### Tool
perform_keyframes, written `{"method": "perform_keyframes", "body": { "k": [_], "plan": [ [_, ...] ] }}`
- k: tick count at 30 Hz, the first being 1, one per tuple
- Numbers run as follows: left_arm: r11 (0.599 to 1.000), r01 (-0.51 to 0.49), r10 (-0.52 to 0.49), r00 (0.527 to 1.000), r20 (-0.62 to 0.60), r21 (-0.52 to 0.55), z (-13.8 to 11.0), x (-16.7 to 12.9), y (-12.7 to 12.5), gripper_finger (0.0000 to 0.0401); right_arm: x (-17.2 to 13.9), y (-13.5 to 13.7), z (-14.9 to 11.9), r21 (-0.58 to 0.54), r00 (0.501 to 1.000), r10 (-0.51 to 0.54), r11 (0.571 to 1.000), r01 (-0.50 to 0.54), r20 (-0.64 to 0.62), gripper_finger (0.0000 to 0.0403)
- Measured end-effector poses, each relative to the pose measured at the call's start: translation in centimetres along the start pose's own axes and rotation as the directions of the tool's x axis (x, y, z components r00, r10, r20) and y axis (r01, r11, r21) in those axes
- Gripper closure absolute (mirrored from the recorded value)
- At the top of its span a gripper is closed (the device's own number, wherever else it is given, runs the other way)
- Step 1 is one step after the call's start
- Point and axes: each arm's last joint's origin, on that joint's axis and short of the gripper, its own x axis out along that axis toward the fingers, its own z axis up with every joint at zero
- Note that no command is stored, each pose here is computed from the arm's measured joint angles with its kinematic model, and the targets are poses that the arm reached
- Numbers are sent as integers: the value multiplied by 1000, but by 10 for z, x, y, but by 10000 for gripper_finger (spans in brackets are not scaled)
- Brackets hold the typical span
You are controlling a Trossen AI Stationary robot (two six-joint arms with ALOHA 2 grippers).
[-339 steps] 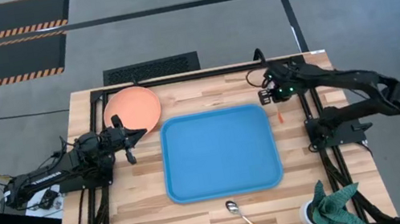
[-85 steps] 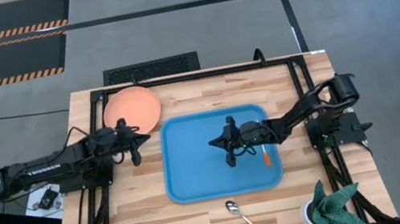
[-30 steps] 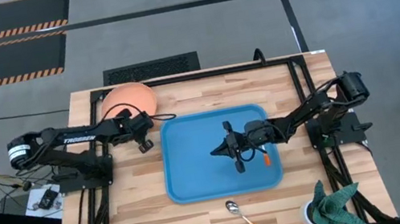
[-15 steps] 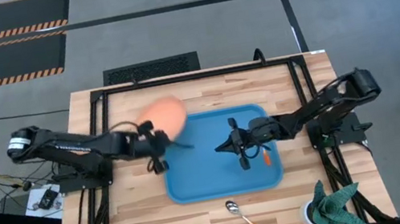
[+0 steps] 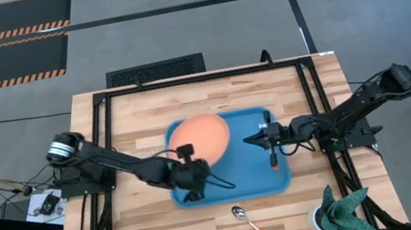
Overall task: Pick and place plate/cup/fork/spoon on tray
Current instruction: Put the light orange plate on the blue serving tray to the left of the orange fork
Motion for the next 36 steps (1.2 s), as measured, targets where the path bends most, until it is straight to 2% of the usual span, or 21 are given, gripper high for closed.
{"method": "perform_keyframes", "body": {
  "k": [7,13,26,32,36],
  "plan": [
    [999,23,-22,999,-29,25,20,24,-17,401,-6,-1,0,-11,1000,-7,1000,7,15,400],
    [999,40,-39,998,-44,21,27,36,-30,401,-6,-2,-1,-17,1000,-13,1000,13,4,400],
    [996,86,-87,996,-37,-34,28,43,-35,401,-6,-2,-1,-17,1000,-31,999,31,4,400],
    [995,87,-87,996,-3,-54,33,47,-28,401,-6,-2,0,-13,999,-31,999,31,15,400],
    [990,126,-125,992,6,-61,36,51,-24,401,-6,-2,1,-16,999,-31,999,31,19,400]
  ]
}}
